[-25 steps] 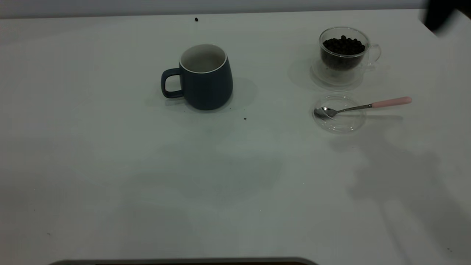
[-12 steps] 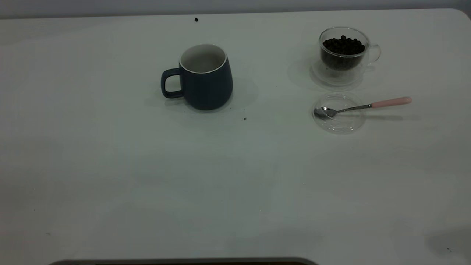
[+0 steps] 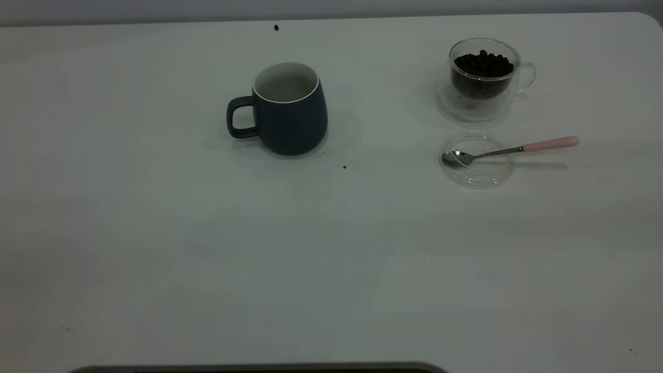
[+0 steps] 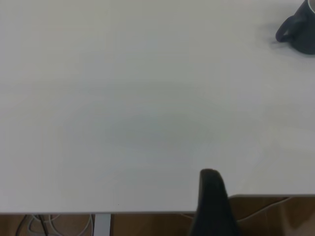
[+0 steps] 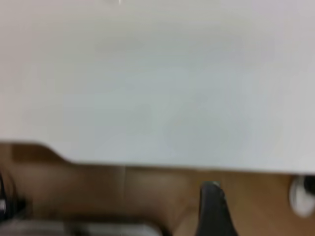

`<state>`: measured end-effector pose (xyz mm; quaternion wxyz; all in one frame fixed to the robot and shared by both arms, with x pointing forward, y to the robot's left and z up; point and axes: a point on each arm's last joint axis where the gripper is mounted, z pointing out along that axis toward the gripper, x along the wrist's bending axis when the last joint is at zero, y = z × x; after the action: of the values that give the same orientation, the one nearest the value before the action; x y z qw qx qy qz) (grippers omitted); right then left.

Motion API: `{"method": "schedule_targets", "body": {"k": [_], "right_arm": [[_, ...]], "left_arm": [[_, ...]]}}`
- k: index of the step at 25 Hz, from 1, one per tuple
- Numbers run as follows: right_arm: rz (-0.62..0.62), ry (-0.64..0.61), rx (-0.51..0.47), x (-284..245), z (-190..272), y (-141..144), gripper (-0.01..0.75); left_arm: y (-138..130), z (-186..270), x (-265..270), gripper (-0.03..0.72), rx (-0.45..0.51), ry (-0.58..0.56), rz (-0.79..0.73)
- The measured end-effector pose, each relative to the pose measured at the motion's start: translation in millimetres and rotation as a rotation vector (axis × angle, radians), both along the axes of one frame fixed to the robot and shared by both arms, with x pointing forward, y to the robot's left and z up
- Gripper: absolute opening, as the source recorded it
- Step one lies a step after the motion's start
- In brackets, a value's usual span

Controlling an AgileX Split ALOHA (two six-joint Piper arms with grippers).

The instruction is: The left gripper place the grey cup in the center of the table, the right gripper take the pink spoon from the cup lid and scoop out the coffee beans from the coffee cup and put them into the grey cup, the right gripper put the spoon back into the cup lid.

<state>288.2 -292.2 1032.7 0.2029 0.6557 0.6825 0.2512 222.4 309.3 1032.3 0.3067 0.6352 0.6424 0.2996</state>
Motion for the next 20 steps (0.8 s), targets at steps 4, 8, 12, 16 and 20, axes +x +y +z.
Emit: {"method": "schedule_targets", "body": {"k": [4, 8, 12, 16, 20], "right_arm": [[-0.008, -0.132, 0.013, -20, 5, -2, 0.542], [-0.041, -0.276, 0.022, -42, 7, -5, 0.54], [-0.05, -0.314, 0.022, -49, 7, -5, 0.54], [-0.05, -0.316, 0.023, -49, 7, -5, 0.54], [-0.05, -0.316, 0.023, -49, 7, -5, 0.54]], "left_arm": [[0, 0, 0, 0.569, 0.0, 0.0, 0.0], [0, 0, 0, 0.569, 0.0, 0.0, 0.0], [0, 0, 0, 0.569, 0.0, 0.0, 0.0], [0, 0, 0, 0.569, 0.0, 0.0, 0.0], [0, 0, 0, 0.569, 0.0, 0.0, 0.0]]}}
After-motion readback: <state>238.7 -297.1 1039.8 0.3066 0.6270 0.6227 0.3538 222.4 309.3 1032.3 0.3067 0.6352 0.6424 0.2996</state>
